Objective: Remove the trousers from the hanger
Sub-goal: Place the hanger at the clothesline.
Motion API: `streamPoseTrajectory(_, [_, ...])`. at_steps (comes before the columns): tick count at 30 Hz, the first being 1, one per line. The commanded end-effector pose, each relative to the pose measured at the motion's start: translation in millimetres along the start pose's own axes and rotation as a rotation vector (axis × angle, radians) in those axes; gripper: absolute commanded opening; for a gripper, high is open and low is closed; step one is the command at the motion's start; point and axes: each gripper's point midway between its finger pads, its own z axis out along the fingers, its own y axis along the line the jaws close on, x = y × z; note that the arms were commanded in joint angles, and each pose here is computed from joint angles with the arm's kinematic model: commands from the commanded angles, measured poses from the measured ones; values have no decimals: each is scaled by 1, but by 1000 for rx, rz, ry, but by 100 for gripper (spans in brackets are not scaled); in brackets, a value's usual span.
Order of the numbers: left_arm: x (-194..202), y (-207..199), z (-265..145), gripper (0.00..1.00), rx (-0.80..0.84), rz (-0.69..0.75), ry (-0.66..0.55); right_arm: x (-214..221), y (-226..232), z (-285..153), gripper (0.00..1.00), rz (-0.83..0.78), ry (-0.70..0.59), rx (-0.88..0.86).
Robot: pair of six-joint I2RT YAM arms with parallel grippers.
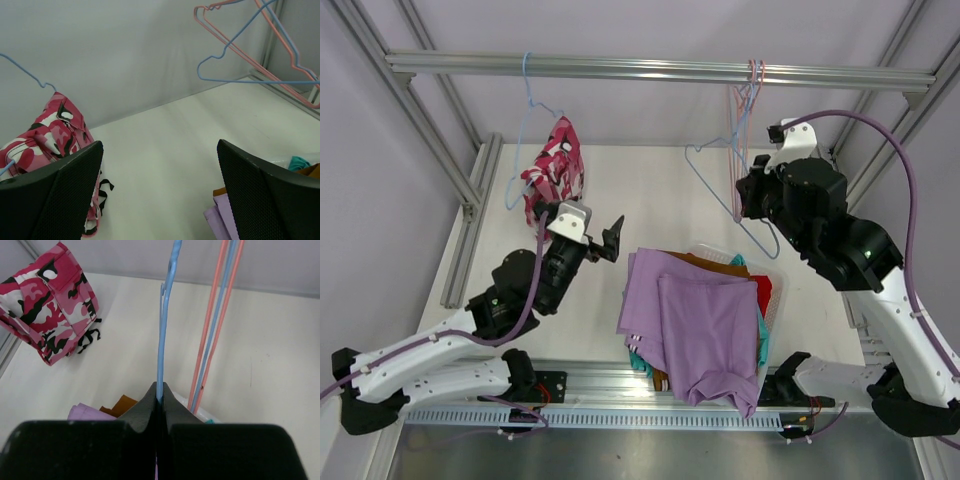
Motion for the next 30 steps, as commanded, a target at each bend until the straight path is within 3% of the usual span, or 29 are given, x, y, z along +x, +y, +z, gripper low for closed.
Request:
streamPoseTrajectory(1, [-9, 10, 4, 99, -16, -72, -33, -24, -3, -4, 0, -58, -56, 52])
streamPoseTrajectory(18, [-6, 13, 5, 99, -17, -83, -30, -57, -4, 41, 0, -103, -102, 157])
streamPoseTrajectory(30, [-4, 12, 7, 99, -7, -90, -23, -72, -20, 48, 0, -77, -130, 162])
